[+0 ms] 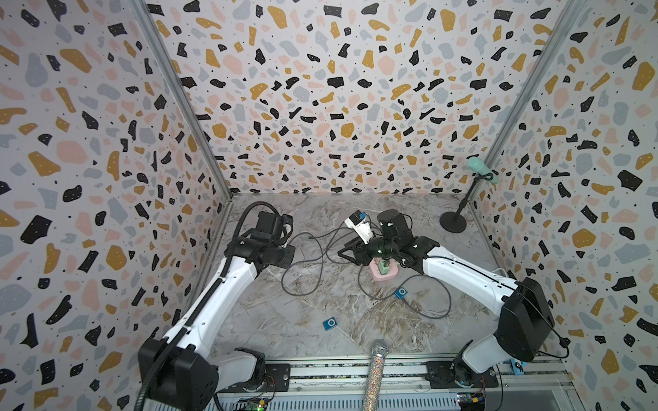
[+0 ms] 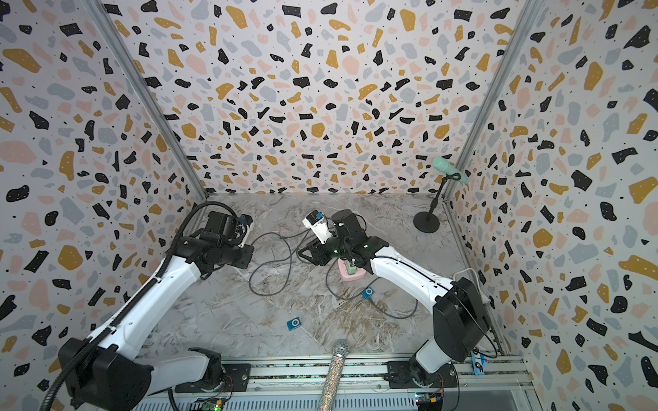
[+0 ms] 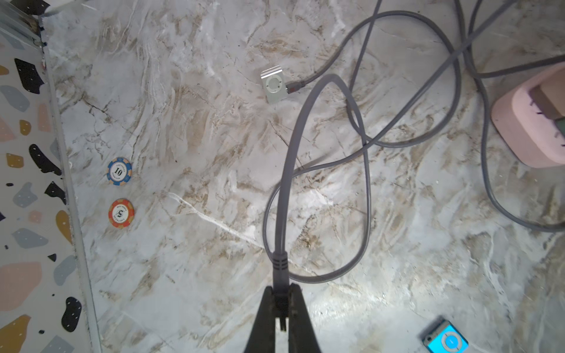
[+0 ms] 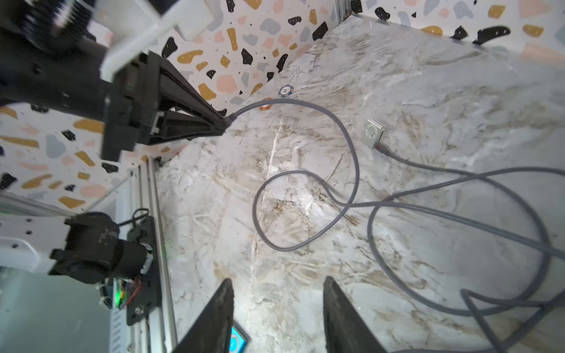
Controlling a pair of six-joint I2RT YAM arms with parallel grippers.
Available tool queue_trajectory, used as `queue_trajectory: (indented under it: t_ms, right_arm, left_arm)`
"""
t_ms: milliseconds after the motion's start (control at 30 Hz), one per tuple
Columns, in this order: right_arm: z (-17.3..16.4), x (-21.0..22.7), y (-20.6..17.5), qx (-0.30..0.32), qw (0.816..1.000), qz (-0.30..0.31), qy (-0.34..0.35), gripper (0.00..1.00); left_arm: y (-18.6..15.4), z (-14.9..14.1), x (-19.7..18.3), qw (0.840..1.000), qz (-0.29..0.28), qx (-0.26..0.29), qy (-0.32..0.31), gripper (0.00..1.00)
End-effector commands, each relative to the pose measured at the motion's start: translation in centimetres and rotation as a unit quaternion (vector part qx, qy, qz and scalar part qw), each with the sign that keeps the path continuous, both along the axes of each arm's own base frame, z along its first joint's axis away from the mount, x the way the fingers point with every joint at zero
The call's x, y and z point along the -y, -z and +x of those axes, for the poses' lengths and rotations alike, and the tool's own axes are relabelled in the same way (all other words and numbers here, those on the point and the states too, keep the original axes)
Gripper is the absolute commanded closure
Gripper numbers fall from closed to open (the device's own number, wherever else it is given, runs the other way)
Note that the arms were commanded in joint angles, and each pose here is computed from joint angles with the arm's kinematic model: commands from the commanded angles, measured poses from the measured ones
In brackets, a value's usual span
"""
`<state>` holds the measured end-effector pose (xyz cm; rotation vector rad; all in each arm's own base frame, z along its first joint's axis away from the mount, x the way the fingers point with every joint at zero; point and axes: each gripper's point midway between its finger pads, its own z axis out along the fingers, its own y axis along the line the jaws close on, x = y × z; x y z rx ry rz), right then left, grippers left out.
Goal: Charge mp3
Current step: Pick up the charging cable from the center of the board.
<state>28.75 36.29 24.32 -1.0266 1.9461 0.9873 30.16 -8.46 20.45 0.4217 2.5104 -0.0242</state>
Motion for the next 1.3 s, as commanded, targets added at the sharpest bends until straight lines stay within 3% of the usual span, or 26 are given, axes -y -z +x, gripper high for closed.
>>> queue_trajectory:
  t_ms: [0,167,367,567,733,967,1267]
  right_arm:
    - [0.2,0.3,-2.0,0.111,0.993,-0.035,-0.031,0.52]
    - [0.0,-0.1,-2.3,0.208,0.973,-0.065,-0.077,0.51]
    - [-0.9,-1.7,-2.6,0.272,0.948,-0.056,-0.153,0.48]
    - [-2.6,-4.3,-2.6,0.277,0.928,-0.043,-0.245,0.46]
    - [-4.3,-5.4,-0.3,0.249,0.917,-0.056,-0.308,0.47]
    - [-4.5,-5.3,1.2,0.244,0.913,-0.061,-0.32,0.51]
    - [-3.8,-6.0,1.7,0.267,0.913,-0.045,-0.304,0.53]
  left_arm:
    - [-1.7,-2.3,1.5,0.999,-0.012,-0.004,0.03,0.99]
    - [-2.8,-4.8,4.3,0.994,-0.047,0.001,0.098,0.99]
    - [-4.4,-6.6,6.0,0.986,-0.081,0.012,0.148,0.99]
    - [-3.9,-7.2,7.4,0.979,-0.089,-0.003,0.185,0.99]
    - [-3.5,-7.1,7.8,0.976,-0.084,-0.004,0.199,0.99]
    - [-5.2,-7.4,8.4,0.97,-0.099,0.024,0.222,1.0]
    - [-3.9,-7.7,8.5,0.967,-0.094,0.005,0.235,1.0]
